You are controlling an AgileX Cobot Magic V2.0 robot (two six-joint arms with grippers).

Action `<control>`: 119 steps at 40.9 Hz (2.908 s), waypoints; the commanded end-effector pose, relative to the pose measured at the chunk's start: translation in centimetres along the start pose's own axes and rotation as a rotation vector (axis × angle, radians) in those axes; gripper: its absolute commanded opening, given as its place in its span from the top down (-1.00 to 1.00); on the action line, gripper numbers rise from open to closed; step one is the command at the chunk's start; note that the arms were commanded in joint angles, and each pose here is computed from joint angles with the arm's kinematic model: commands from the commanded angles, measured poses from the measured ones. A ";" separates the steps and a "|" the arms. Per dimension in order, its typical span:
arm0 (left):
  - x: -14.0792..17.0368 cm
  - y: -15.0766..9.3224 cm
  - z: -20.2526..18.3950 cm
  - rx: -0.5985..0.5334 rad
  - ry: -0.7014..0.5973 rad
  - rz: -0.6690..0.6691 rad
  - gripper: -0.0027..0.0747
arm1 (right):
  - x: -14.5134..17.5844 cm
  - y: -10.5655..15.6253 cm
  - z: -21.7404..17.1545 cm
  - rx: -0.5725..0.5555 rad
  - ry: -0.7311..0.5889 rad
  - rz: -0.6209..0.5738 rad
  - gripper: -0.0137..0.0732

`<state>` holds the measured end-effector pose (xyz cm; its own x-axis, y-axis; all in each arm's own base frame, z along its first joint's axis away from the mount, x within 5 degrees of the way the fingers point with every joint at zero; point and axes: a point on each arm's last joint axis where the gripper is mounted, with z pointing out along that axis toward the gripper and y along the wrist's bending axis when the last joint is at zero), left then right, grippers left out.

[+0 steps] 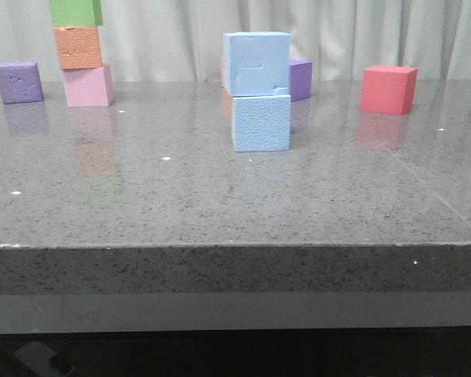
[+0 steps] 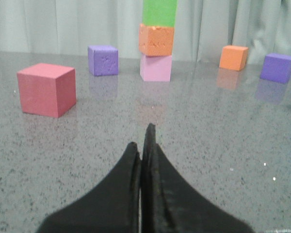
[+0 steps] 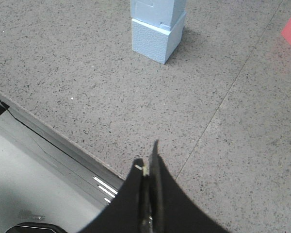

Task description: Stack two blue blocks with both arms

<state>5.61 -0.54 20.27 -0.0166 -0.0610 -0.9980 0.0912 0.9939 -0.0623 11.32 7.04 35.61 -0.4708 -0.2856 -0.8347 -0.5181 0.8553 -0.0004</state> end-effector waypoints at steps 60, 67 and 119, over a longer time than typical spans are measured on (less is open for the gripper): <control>-1.2 0.0 -0.2 0.006 -0.151 0.001 0.98 | -1.2 -0.1 -0.6 0.010 -0.097 -0.015 0.96; -1.2 0.0 -0.2 0.006 -0.151 0.001 0.98 | -1.1 -0.1 -1.0 0.007 -0.109 -0.016 0.96; -1.2 0.0 -0.2 0.007 -0.148 0.001 0.98 | 16.8 -2.9 0.7 0.492 -0.732 0.206 0.96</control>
<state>5.60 -0.54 20.73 0.0338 -0.0609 -0.9976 0.0959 0.9937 -0.0574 5.69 0.20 19.80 -0.0070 0.1067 -0.9943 -0.0324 0.9937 0.1068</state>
